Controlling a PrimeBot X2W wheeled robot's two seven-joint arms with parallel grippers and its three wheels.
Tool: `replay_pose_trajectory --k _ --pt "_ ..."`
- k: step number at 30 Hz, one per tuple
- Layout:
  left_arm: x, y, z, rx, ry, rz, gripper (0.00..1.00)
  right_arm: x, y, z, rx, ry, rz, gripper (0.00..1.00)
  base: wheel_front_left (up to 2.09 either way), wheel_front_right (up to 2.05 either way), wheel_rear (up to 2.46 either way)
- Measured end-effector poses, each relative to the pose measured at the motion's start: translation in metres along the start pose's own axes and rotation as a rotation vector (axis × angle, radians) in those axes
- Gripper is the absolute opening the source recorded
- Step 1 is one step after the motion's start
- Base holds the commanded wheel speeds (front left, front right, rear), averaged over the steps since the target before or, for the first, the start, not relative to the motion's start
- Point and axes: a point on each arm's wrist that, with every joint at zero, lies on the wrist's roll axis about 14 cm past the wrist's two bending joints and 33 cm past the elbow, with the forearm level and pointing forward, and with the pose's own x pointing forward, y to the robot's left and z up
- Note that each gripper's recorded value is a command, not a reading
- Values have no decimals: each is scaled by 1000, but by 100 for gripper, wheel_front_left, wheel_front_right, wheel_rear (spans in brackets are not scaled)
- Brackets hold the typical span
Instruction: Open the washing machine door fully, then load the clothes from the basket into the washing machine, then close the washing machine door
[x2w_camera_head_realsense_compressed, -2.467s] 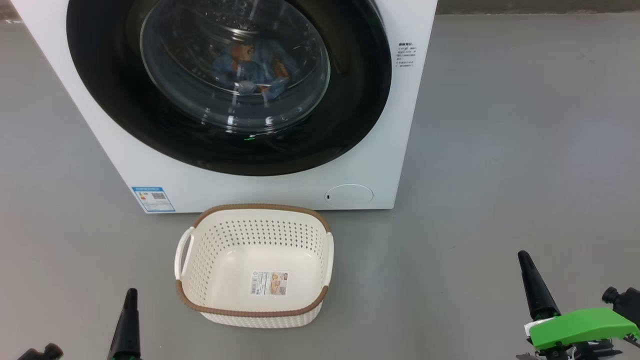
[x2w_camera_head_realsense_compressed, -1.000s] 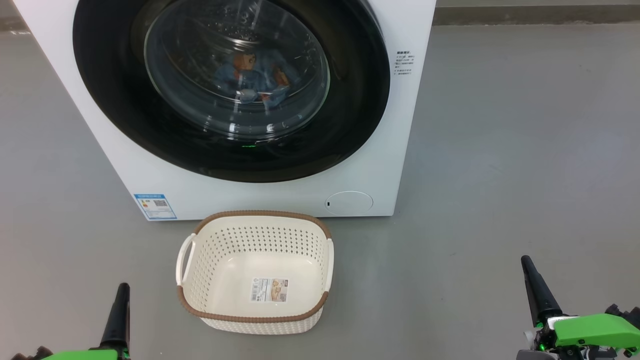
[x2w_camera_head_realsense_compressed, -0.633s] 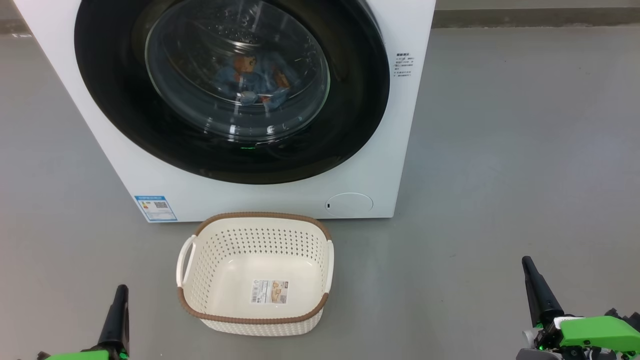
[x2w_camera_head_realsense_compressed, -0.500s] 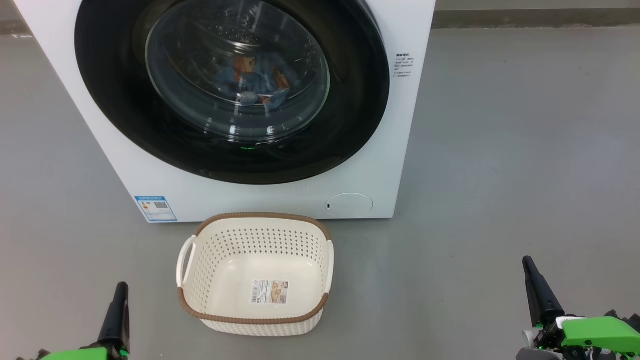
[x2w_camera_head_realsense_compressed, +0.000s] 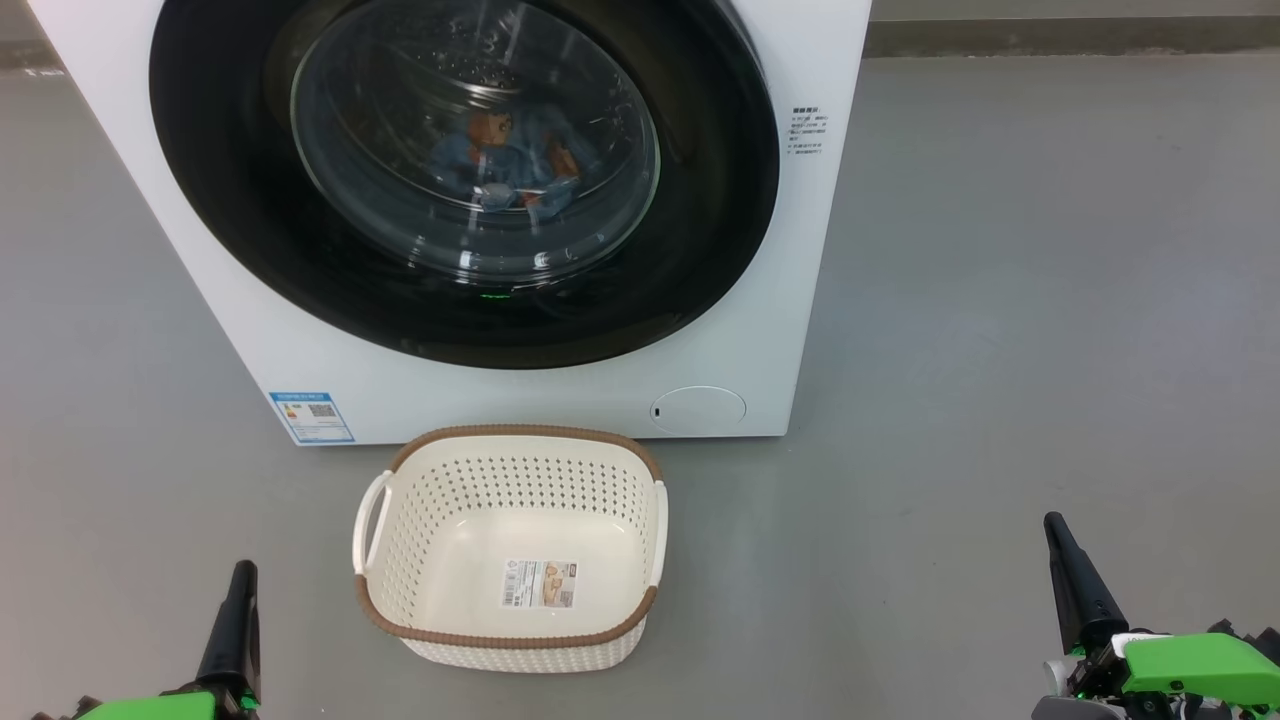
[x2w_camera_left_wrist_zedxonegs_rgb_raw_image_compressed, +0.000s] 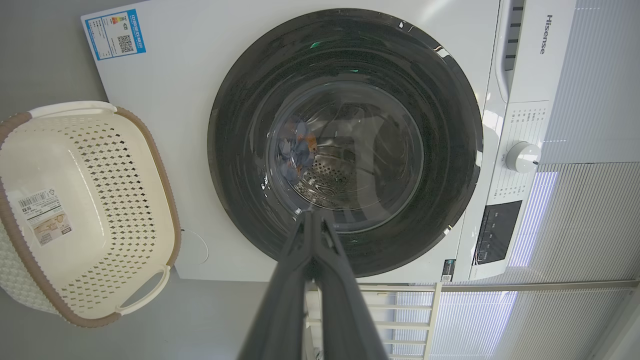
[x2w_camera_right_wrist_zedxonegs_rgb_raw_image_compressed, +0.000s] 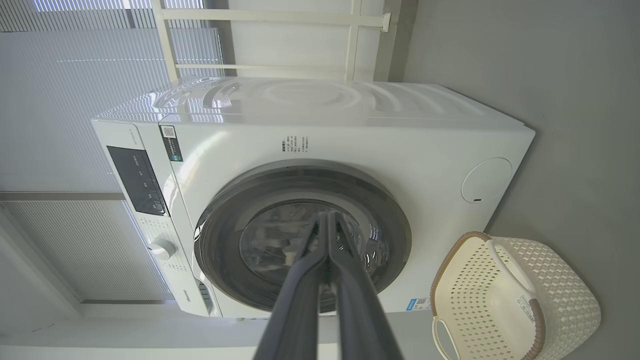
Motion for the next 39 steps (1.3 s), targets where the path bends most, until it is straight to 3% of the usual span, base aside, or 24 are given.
replay_pose_trajectory --k 39 --pt "0 0 0 -6 1 -1 0 0 0 0 2 1 1 0 0 0 0"
